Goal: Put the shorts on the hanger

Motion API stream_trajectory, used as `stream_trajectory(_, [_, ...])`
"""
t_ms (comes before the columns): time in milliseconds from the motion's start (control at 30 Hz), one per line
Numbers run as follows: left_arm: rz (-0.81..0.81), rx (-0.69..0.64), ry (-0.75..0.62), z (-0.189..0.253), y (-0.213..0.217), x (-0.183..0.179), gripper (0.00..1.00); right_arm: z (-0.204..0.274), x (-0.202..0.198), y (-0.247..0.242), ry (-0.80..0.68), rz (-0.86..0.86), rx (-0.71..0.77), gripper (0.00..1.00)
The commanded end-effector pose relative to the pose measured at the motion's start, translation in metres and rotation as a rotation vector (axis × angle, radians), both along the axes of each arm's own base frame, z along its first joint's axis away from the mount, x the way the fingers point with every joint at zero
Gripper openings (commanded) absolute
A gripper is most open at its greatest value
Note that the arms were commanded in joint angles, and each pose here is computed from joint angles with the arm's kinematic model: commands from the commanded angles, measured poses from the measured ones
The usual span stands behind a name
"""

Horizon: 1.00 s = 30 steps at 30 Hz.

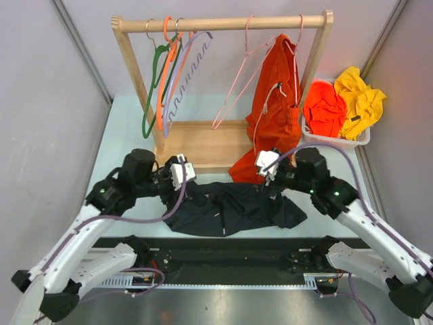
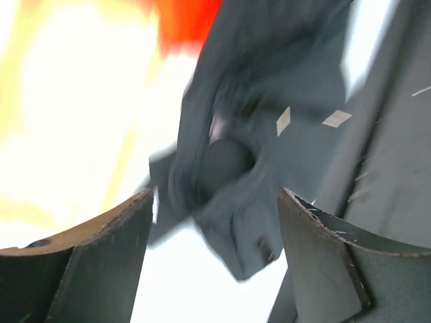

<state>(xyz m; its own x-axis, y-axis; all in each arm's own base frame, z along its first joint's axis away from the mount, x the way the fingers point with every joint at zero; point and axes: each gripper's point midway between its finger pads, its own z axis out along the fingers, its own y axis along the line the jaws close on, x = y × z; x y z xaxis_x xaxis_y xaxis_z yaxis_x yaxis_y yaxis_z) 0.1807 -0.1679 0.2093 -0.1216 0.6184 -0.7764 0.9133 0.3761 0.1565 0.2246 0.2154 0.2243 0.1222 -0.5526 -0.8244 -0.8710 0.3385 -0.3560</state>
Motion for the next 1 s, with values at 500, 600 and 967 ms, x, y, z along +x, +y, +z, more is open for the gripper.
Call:
stream_trajectory(500, [-0.109,-0.342,-0.094,0.138,-0.059,-0.014,0.82,0.303,0.06,0.041,-0.008,-0.371,0.882,0.77])
stream_trajectory(600, [-0.082,-0.35,-0.113,0.144,-0.052,-0.013,0.83,0.305,0.086,0.048,0.073,-0.495,0.957,0.73])
stream_trajectory(967, [-0.029,-0.341,-0.169,0.142,-0.034,-0.009,0.84,0.276,0.147,0.054,0.315,-0.8,1.114,0.61])
